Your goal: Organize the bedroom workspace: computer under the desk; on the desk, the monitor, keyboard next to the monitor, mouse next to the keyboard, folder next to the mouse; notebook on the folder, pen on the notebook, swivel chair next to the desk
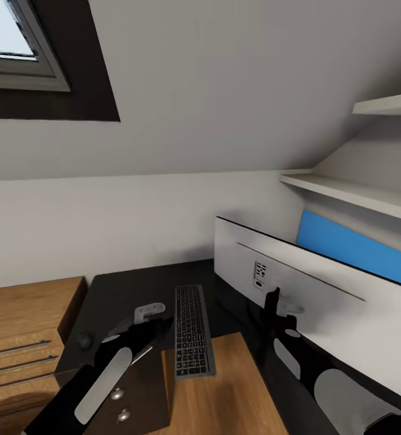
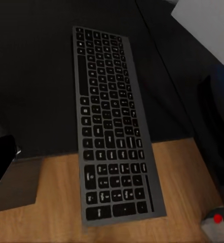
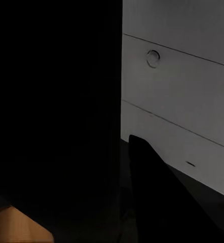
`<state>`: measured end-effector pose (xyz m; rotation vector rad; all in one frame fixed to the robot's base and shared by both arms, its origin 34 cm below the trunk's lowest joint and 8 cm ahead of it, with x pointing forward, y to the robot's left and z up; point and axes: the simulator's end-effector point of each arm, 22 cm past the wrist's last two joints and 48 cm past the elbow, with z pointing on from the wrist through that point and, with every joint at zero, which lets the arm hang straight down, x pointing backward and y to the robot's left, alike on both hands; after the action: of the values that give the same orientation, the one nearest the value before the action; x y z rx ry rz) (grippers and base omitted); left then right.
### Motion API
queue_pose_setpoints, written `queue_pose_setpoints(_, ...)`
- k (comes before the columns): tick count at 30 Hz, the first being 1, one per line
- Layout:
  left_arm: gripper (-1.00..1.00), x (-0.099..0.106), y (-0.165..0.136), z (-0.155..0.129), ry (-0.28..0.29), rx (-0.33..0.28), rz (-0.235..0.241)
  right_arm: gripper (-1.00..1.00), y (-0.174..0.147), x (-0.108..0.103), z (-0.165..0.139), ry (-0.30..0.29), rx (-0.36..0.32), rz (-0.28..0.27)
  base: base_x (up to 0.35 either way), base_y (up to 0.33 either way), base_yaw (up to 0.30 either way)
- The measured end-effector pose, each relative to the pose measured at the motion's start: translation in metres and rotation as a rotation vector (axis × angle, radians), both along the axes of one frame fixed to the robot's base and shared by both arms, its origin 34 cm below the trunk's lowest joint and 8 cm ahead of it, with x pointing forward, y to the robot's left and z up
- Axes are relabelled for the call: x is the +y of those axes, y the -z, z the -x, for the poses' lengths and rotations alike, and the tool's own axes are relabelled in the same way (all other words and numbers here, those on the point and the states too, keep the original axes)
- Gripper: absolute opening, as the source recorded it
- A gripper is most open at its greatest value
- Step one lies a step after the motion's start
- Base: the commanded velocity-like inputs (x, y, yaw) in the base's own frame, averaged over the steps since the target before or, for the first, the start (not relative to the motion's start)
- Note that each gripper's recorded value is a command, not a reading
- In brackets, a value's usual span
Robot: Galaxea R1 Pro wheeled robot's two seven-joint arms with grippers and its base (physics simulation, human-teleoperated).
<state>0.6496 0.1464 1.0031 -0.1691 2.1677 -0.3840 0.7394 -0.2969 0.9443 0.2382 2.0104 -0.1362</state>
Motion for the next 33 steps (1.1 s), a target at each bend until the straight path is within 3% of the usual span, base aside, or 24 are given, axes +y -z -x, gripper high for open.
queue_pose_setpoints(33, 1.0, 0.0013, 0.0036, 0.0006, -0.002, 0.008, -0.003, -1.0, -0.0002, -0.0005, -0.0001, 0.003, -0.001, -0.001, -0.334, -0.001, 0.0)
